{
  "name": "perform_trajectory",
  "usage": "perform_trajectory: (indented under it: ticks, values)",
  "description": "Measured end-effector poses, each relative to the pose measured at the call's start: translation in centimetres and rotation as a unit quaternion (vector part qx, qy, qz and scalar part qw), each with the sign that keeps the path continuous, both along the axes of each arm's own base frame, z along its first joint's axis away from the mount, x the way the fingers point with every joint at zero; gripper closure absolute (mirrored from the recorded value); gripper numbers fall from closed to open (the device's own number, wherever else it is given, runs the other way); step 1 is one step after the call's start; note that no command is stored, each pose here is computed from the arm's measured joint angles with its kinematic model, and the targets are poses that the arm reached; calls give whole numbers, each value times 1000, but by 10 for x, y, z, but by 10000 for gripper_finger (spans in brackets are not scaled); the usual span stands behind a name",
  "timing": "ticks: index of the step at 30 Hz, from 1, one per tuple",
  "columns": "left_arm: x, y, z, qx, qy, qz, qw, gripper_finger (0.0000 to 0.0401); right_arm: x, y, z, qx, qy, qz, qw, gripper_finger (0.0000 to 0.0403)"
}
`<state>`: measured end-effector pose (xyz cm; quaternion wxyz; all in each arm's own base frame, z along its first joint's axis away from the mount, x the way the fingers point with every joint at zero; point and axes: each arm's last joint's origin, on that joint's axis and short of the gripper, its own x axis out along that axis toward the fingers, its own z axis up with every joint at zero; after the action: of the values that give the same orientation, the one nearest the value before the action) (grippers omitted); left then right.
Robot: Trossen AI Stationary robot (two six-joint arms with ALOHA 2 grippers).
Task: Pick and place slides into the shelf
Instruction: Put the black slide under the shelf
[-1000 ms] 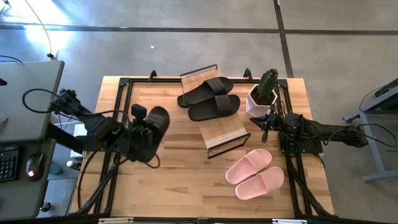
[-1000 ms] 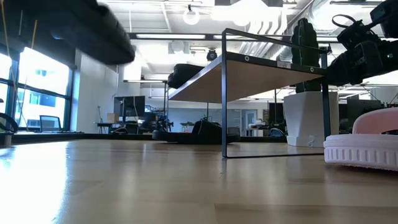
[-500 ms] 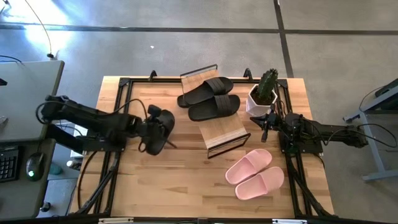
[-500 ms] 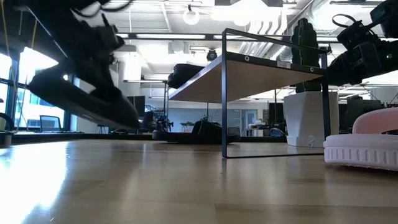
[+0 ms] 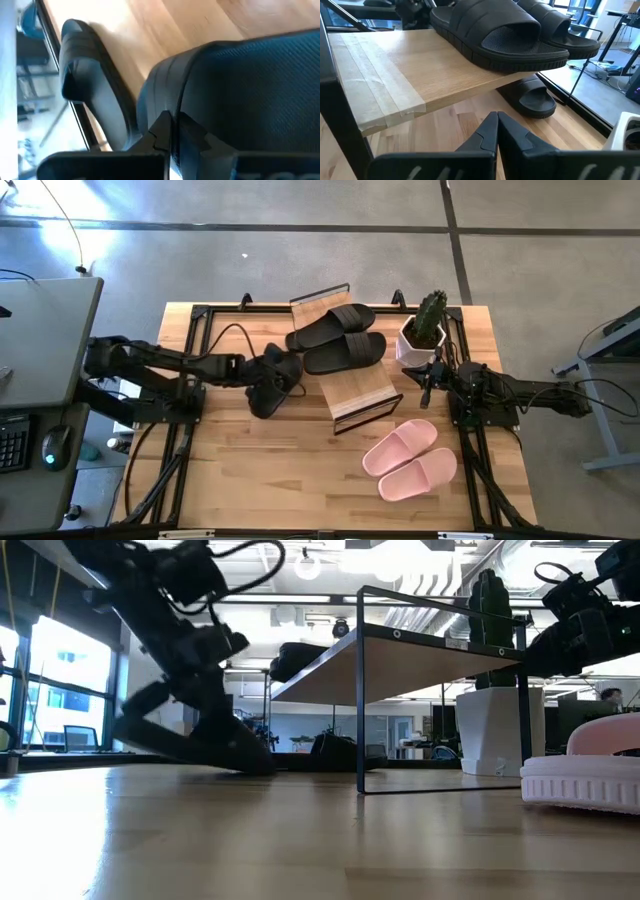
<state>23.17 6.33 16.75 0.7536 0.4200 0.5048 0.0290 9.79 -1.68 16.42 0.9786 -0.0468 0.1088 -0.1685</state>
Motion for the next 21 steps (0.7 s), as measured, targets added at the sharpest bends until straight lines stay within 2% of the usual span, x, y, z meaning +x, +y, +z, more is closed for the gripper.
perform_trajectory:
  ticks: [5, 15, 21]
  values:
    - [6, 5, -9, -10, 10, -32, 999, 401, 0, 0, 0, 0, 0, 1, 1000, 402]
    - [17, -18, -3, -36, -19, -113, 993, 401, 0, 0, 0, 9, -2, 1, 1000, 402]
    - [20, -3, 0, -3, -30, -135, 990, 401, 0, 0, -1, 9, 0, 1, 1000, 402]
